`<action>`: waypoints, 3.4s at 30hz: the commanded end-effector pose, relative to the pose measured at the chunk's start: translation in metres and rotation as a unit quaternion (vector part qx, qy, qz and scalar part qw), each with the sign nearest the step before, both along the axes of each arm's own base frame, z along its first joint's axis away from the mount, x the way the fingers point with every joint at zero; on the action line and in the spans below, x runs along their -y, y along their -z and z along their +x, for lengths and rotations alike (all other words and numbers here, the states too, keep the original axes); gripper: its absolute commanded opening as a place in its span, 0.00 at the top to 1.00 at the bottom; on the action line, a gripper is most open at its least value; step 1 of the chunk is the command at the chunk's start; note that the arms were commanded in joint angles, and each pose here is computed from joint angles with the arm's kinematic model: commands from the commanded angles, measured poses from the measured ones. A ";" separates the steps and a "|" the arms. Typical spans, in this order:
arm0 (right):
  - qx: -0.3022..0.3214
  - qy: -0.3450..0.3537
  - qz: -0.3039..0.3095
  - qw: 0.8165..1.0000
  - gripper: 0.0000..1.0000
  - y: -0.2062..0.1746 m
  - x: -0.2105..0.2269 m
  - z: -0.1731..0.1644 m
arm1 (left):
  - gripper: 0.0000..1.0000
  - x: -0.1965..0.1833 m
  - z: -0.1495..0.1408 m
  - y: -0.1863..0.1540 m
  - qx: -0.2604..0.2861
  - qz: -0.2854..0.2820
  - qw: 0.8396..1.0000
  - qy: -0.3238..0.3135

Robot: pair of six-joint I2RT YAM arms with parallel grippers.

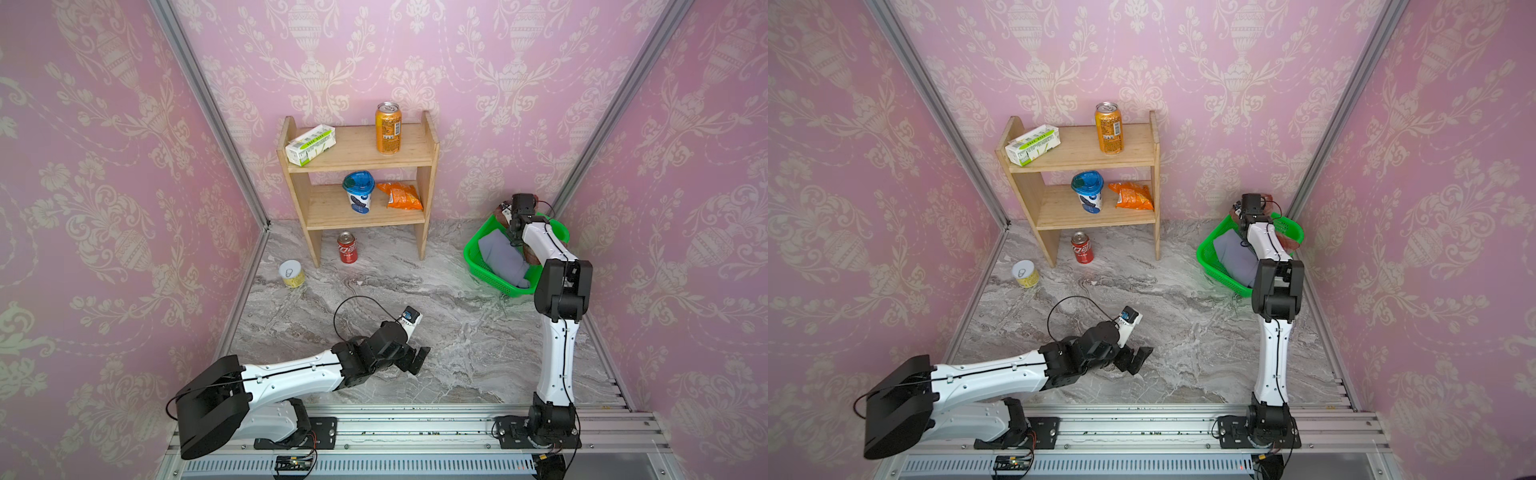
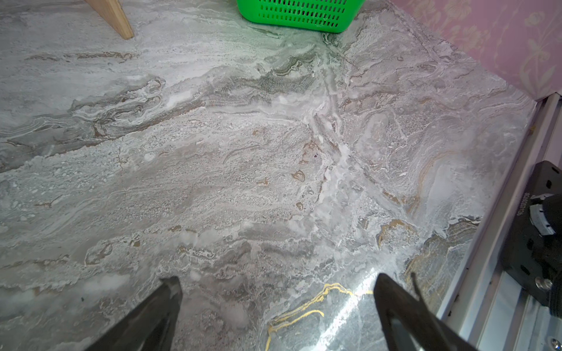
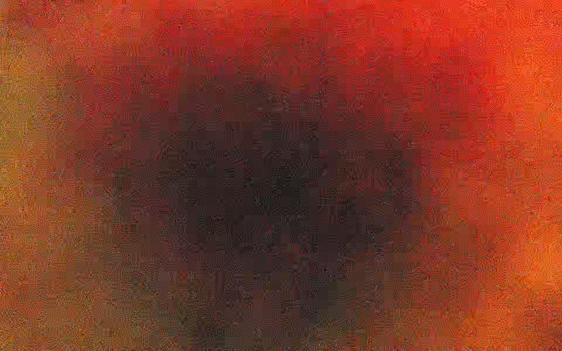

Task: Roll up the skirts
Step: Place the skirt in the basket, then reset both arms

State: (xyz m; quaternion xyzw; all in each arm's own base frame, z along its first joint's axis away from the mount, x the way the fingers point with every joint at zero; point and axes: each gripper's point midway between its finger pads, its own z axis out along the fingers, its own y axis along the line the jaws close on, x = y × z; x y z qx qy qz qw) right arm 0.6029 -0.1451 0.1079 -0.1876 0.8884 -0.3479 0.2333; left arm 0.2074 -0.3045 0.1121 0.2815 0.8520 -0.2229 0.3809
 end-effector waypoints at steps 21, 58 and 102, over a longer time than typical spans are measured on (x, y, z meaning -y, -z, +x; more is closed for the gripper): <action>-0.025 -0.054 0.132 0.990 0.00 0.066 -0.013 0.016 | 0.01 0.020 0.010 0.018 -0.031 0.004 0.999 -0.008; 0.153 0.032 0.178 0.972 0.00 -0.075 -0.013 0.004 | 0.01 -0.033 0.005 -0.007 0.016 -0.009 0.998 -0.061; 0.283 0.008 0.339 0.897 0.00 -0.001 -0.153 -0.232 | 0.01 -0.308 0.160 0.007 0.191 0.084 0.890 -0.406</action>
